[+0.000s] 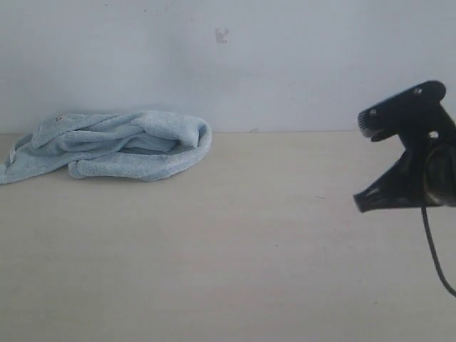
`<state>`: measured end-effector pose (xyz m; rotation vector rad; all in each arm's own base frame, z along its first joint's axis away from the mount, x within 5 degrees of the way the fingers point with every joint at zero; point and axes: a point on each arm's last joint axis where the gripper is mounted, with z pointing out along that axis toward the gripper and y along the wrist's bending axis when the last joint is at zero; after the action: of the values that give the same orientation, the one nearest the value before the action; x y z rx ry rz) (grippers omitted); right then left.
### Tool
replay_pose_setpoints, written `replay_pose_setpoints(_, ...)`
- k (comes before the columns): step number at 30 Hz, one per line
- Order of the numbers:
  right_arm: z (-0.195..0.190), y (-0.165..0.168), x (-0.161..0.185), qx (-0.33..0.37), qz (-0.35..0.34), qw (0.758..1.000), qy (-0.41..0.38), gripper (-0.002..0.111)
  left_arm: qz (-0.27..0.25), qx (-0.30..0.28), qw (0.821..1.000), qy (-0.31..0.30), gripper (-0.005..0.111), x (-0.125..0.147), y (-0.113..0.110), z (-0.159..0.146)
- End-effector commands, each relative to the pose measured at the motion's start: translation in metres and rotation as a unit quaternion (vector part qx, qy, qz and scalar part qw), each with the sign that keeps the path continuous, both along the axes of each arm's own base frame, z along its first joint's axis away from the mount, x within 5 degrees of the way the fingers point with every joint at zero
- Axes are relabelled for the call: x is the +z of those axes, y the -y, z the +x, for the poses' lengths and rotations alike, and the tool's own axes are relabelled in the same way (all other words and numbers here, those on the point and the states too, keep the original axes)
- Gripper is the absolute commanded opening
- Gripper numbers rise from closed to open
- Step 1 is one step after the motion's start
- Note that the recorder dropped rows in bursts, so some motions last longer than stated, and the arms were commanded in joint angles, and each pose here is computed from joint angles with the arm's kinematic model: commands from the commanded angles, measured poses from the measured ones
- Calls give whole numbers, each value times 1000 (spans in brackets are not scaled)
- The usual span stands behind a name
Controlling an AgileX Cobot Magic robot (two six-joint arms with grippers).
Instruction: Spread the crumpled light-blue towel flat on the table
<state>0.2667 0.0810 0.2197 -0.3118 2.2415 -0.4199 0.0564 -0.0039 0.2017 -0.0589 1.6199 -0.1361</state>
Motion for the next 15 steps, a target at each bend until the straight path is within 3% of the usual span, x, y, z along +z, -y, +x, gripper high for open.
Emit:
replay_pose_setpoints(1, -12, -13, -19, 51, 69, 993, -82, 0, -76, 2, 997, 14, 4, 2, 0, 0)
replay_pose_setpoints(3, -17, -12, -26, 50, 72, 991, -102, 0, -128, 8, 991, 42, 4, 8, -1, 0)
replay_pose_setpoints(5, -20, -10, -28, 45, 67, 991, -108, 0, -140, 17, 987, 78, 4, 14, -4, -1)
replay_pose_setpoints(12, -20, -10, -28, 38, 79, 990, -108, 0, -154, 45, 970, 184, 4, 32, -12, -5)
replay_pose_setpoints(15, -21, -12, -30, 20, 110, 987, -116, 0, -136, 65, 958, 244, 4, 42, -16, -9)
